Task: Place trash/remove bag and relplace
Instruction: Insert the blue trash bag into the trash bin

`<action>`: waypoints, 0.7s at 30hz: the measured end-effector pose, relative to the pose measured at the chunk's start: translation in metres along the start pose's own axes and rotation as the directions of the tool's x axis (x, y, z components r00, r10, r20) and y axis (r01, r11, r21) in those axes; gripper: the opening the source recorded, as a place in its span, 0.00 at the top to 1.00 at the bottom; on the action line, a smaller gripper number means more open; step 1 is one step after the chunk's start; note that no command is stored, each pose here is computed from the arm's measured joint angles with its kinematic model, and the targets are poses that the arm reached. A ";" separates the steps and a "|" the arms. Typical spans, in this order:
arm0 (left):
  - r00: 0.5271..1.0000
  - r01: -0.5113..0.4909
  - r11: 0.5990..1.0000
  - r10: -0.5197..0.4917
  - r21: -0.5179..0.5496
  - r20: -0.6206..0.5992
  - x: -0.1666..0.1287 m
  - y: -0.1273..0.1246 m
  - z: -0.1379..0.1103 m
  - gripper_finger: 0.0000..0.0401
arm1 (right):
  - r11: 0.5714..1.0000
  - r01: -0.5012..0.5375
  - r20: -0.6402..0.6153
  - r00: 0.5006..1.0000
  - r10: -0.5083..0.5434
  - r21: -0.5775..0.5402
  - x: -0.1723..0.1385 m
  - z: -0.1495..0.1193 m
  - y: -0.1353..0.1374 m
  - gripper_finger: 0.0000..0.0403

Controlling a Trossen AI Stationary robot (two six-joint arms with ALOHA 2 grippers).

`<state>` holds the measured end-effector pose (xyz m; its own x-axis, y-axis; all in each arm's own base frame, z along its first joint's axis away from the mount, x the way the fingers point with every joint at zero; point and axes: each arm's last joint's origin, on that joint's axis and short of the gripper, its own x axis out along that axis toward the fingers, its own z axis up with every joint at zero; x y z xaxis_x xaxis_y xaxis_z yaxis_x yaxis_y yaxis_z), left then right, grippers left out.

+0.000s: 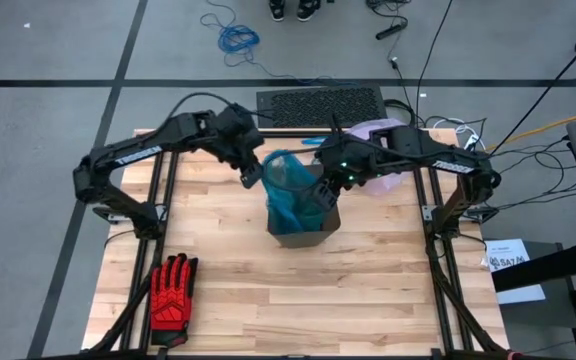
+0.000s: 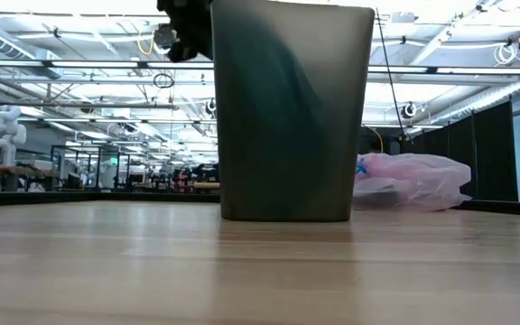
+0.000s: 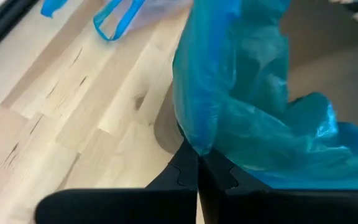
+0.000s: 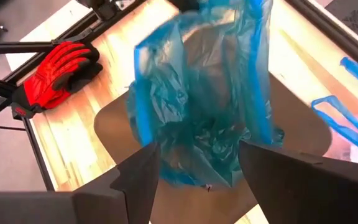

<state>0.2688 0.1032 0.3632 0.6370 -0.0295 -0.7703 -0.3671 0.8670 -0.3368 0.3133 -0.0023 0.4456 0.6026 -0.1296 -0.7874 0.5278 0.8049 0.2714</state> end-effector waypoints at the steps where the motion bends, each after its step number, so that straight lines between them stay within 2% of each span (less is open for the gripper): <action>1: 1.000 -0.002 1.000 0.002 0.002 -0.011 0.004 0.001 0.001 1.00 | 1.000 -0.002 0.006 1.000 0.002 -0.004 -0.002 0.000 -0.001 0.48; 8: 0.996 -0.028 0.999 0.026 -0.023 -0.080 0.024 0.007 0.002 1.00 | 1.000 0.014 0.016 1.000 -0.013 -0.026 -0.009 0.010 -0.022 0.48; 12: 0.996 -0.053 0.996 0.048 -0.067 -0.077 0.027 0.008 0.003 1.00 | 0.993 0.011 -0.037 0.999 -0.015 -0.116 -0.005 0.014 -0.035 0.48; 16: 0.997 -0.048 0.997 0.045 -0.060 -0.056 0.028 0.007 0.005 1.00 | 0.987 0.029 -0.038 0.999 -0.035 -0.158 -0.004 0.022 -0.050 0.48; 21: 0.996 -0.038 0.999 0.036 -0.033 -0.078 0.040 0.010 -0.002 1.00 | 0.991 0.017 -0.043 0.999 -0.023 -0.136 -0.004 0.032 -0.071 0.48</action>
<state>0.2893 0.1092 0.3277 0.5687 -0.0372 -0.8217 -0.4135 0.8506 -0.3247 0.2926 -0.0779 0.4473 0.5641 -0.1228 -0.8165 0.4513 0.8740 0.1803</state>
